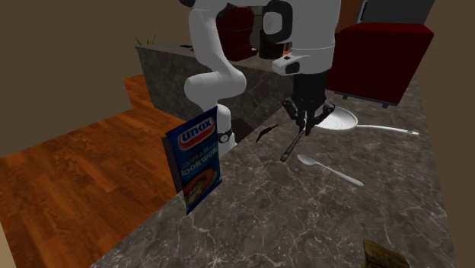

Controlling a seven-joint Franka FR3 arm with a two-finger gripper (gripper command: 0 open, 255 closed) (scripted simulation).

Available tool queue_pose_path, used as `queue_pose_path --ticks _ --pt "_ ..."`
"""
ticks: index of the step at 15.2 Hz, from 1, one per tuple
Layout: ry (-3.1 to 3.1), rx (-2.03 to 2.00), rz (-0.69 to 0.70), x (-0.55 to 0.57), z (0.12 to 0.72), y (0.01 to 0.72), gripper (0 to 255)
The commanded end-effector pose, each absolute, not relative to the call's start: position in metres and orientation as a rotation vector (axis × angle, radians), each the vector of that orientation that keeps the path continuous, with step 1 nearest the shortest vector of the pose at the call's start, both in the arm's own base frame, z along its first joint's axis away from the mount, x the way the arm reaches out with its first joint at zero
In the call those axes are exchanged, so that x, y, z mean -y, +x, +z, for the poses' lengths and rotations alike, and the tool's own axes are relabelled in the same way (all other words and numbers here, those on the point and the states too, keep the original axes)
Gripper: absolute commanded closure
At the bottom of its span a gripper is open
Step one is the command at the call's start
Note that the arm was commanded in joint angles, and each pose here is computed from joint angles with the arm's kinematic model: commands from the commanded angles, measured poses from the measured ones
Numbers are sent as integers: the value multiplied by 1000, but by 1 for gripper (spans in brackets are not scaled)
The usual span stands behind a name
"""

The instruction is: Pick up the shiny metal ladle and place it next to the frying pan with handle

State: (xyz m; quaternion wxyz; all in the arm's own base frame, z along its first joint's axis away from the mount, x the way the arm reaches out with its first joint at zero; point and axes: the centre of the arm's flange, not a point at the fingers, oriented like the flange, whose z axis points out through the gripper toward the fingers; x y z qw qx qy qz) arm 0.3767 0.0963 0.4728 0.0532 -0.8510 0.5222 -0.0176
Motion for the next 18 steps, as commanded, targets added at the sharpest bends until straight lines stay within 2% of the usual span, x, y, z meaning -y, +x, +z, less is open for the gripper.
queue_pose_path --ticks 1,18 --pt "-2585 -1589 -54 -119 472 367 255" --pt "-2585 -1589 -54 -323 472 275 255"
